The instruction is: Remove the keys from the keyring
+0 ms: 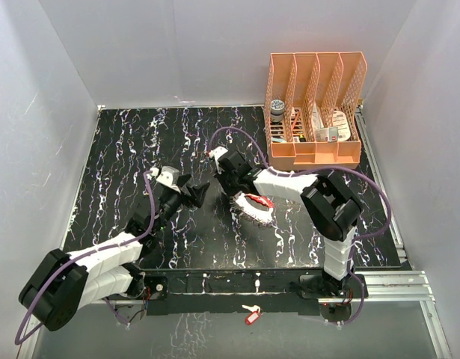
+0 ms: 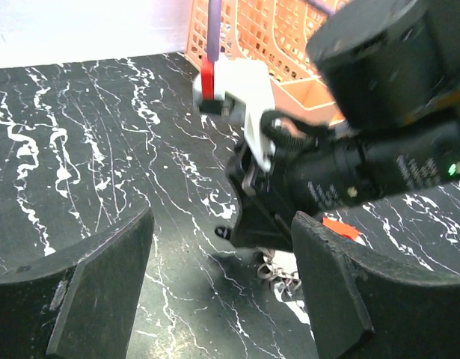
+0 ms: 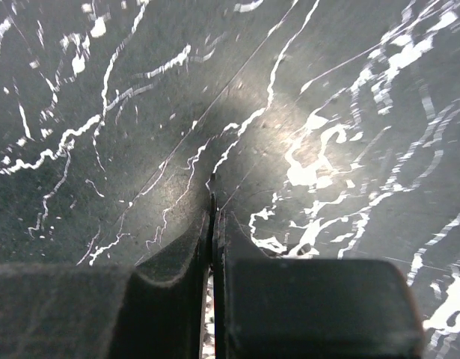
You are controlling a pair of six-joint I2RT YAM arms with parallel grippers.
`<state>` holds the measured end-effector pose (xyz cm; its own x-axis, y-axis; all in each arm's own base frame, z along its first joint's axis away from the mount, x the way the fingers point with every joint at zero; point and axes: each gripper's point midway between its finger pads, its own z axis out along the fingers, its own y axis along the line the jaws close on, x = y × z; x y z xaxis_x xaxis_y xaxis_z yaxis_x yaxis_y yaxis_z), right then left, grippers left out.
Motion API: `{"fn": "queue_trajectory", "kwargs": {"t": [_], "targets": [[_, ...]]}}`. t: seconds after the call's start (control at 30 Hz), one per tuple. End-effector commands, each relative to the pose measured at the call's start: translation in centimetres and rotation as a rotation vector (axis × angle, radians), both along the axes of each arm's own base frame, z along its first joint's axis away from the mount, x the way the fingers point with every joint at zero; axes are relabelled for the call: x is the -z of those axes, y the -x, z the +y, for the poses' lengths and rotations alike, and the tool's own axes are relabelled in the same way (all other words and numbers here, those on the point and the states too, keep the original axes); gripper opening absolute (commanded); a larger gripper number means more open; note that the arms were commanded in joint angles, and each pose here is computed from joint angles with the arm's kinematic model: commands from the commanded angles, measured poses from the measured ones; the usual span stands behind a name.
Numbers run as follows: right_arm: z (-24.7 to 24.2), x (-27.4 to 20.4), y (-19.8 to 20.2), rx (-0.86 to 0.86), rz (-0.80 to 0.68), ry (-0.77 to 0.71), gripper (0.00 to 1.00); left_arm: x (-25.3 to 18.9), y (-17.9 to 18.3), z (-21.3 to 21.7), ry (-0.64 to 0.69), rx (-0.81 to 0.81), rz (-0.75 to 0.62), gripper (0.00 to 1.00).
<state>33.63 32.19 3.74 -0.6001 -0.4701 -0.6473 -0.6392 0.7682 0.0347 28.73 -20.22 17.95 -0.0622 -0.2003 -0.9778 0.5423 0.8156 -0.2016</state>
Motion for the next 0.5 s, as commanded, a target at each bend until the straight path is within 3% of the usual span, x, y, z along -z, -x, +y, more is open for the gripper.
{"fn": "queue_trajectory", "kwargs": {"t": [0.0,0.3,0.47], "targets": [[1.6,-12.1,-4.1,0.068,-0.293,-0.123,0.0,-1.4,0.0,-1.0,0.006,0.053,-0.034,0.72],[1.3,-21.7,-3.0,0.153,-0.54,-0.211,0.0,-3.3,-0.4,-1.6,-0.037,0.074,-0.06,0.64],[1.5,-24.7,-2.1,0.153,-0.589,-0.258,0.0,-6.4,-1.5,0.1,-0.104,-0.024,-0.214,0.74]]}}
